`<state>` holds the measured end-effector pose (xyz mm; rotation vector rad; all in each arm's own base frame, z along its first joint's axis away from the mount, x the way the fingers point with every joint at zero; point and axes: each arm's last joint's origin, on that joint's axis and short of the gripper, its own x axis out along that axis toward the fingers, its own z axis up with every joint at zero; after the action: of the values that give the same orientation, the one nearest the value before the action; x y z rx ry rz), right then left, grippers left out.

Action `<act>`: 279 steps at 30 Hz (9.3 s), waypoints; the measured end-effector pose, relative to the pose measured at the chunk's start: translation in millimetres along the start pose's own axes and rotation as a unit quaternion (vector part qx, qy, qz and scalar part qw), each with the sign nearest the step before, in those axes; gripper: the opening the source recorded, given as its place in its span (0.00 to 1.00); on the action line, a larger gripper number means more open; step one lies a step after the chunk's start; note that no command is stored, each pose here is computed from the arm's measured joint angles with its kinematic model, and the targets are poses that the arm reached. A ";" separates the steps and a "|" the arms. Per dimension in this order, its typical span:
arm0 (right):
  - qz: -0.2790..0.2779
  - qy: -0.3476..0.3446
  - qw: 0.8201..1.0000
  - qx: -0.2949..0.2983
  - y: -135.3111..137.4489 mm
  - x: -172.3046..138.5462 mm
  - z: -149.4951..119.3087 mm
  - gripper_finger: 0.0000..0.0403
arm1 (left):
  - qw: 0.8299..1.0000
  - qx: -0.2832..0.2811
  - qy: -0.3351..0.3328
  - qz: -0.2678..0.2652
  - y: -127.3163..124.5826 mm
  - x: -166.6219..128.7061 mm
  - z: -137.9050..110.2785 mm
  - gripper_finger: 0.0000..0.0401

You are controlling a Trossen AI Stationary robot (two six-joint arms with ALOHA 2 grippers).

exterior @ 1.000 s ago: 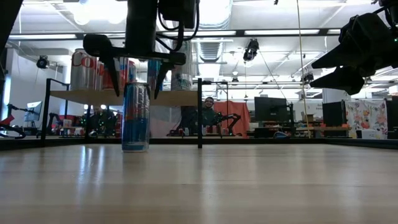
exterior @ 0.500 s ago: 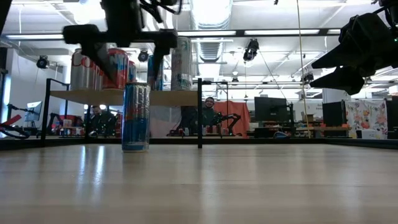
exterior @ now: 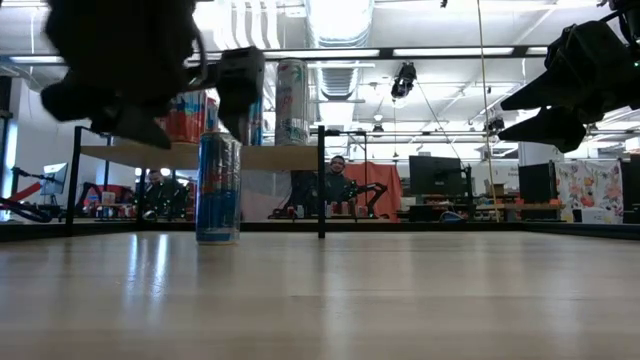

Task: Place canned beverage on shelf
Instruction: Put the blue soda can and align the with the other blue soda can on the shelf

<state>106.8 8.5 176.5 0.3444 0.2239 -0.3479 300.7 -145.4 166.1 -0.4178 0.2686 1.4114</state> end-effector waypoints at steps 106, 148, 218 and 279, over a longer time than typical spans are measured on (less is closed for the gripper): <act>0.000 0.000 1.000 0.000 0.0 0.0 0.0 0.83 | 0.997 0.024 -0.075 0.003 -7.7 45.0 18.0 0.50; 0.000 0.000 1.000 0.000 0.0 0.0 0.0 0.83 | 0.989 -0.038 -0.133 0.059 -0.8 107.0 116.5 0.50; 0.000 0.000 1.000 0.000 0.0 0.0 0.0 0.83 | 0.979 0.004 -0.186 0.083 5.1 146.6 113.1 0.59; 0.000 0.000 1.000 0.000 0.0 0.0 0.0 0.83 | 0.988 -0.003 -0.125 0.095 3.0 138.4 116.7 0.72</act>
<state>106.7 8.5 176.5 0.3441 0.2241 -0.3480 310.5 29.5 212.1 -0.2199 0.1023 1.6342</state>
